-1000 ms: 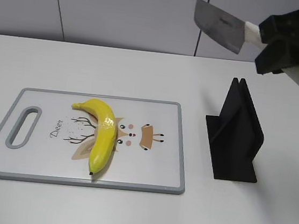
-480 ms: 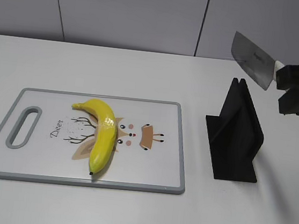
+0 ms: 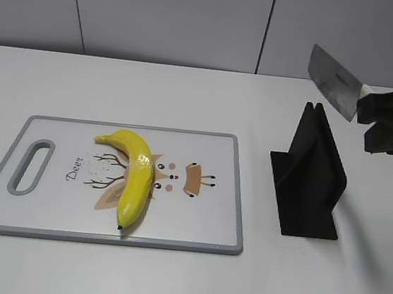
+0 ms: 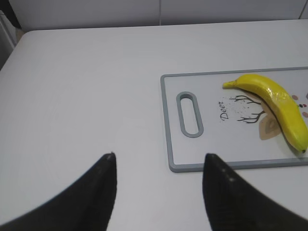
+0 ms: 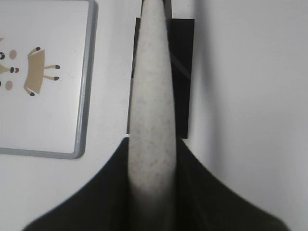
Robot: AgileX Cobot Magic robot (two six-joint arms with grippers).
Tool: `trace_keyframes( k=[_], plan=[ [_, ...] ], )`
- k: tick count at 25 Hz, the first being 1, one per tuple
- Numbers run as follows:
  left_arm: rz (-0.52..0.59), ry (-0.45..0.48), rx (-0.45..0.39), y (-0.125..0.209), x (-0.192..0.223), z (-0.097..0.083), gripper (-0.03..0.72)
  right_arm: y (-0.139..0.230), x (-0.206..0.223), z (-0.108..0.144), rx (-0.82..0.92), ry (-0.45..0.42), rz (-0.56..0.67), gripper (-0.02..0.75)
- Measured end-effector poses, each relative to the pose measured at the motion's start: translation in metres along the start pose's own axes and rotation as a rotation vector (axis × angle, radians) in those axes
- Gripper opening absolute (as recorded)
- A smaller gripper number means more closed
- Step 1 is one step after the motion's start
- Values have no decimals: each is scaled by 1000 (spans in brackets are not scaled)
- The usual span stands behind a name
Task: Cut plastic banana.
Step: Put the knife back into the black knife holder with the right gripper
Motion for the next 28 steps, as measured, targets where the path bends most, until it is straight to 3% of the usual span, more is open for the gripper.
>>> trace_keyframes(
  k=[21,23,28],
  plan=[
    [0,0,-1,0,0,0,545,15,55,4,40,21,174,176],
    [0,0,-1,0,0,0,545,15,55,5,47,15,178,264],
    [0,0,-1,0,0,0,545,17,55,6,24,9,187,615]
  ],
)
Point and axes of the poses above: a point on each arm's last joint axis where the gripper is mounted, x pointing out along that axis toward the gripper, z along the wrist's bending axis when the last joint is at zero, y = z × x, the point moved 6 cm from there along x, pointing out along that axis toward the gripper, and after that the axes turned 2 degrees about -x, right-handed, at the moved point
